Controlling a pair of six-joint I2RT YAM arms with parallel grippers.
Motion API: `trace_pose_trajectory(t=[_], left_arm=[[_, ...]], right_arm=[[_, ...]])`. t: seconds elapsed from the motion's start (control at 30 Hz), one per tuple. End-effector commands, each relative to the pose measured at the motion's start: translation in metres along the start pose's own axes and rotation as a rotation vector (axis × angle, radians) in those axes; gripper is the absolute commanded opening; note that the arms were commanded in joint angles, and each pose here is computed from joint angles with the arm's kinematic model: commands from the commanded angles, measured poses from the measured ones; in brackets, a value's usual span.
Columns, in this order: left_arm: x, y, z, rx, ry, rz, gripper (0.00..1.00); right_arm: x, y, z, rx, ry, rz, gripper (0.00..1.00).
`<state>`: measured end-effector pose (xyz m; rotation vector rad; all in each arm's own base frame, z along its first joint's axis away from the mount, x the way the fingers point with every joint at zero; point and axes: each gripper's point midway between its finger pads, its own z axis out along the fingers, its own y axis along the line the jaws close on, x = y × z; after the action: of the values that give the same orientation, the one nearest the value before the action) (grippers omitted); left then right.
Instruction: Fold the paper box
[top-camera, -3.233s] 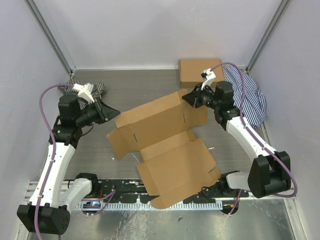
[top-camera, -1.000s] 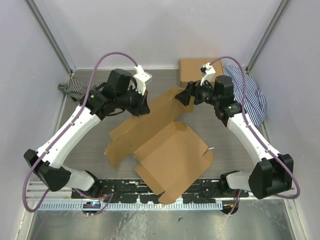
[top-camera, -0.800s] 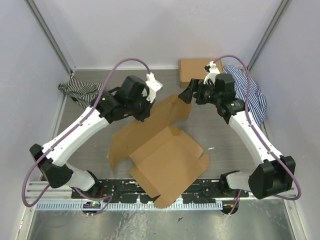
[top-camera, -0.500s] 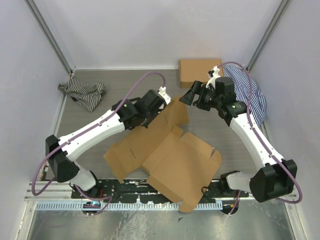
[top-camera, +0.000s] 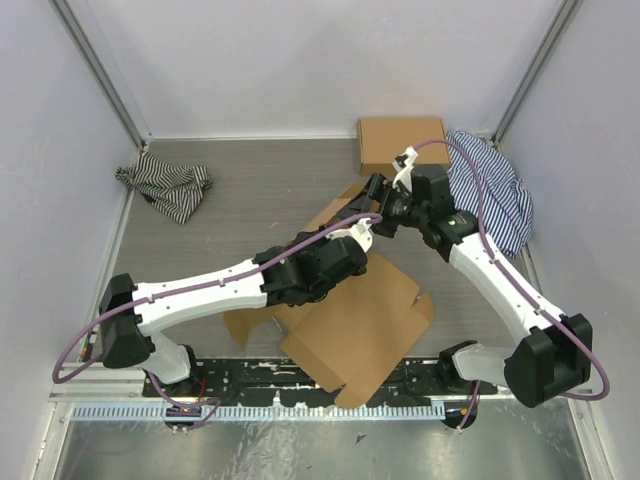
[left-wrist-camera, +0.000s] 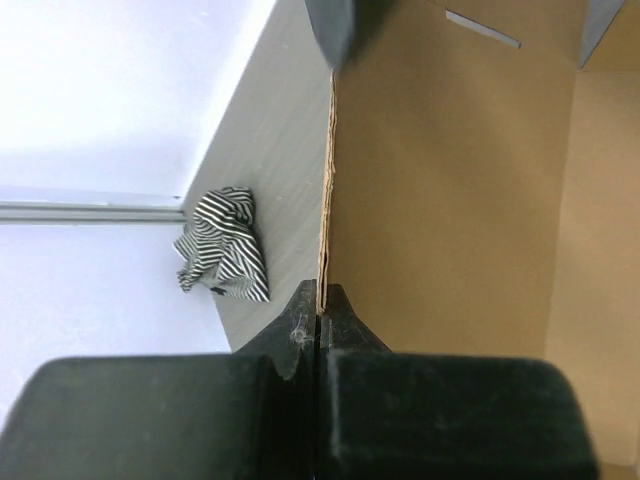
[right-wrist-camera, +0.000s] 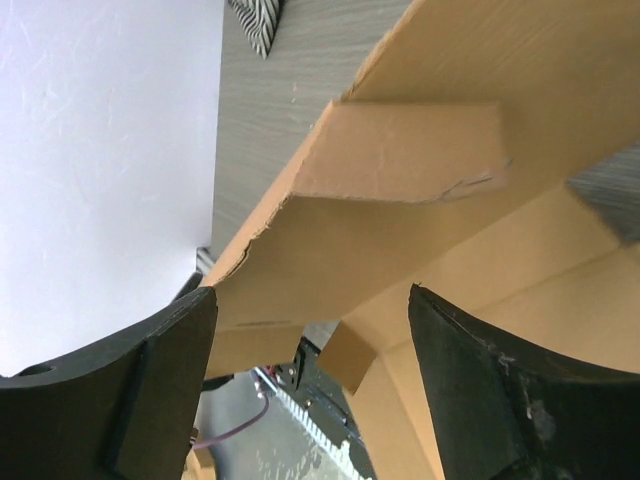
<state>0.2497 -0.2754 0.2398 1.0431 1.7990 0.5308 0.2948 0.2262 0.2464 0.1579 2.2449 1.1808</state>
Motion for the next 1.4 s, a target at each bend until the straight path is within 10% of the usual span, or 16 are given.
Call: trace_pose_trajectory(t=[0.0,0.43,0.67,0.8,0.93,1.37], left_arm=[[-0.017,0.031,-0.006,-0.178,-0.053,-0.035,0.0],[-0.017,0.021,0.001,-0.213,-0.088,-0.004,0.0],[-0.007,0.013,0.008,-0.235,-0.057,0.043,0.02],[0.0,0.011,0.01,-0.254,-0.042,0.038,0.15],[-0.001,0.016,0.002,-0.194,-0.059,-0.11,0.54],[0.02,0.052,-0.035,-0.038,-0.155,-0.583,0.66]], right_arm=[[0.003,0.041,0.008,-0.124,0.014,-0.035,0.81],[0.008,0.054,0.039,-0.185,0.013,-0.029,0.61],[0.016,0.047,0.062,-0.168,0.045,-0.012,0.33],[0.018,0.044,0.071,-0.162,0.053,-0.007,0.21],[0.018,0.039,0.077,-0.146,0.053,0.005,0.09],[0.016,0.038,0.093,-0.166,0.031,0.007,0.01]])
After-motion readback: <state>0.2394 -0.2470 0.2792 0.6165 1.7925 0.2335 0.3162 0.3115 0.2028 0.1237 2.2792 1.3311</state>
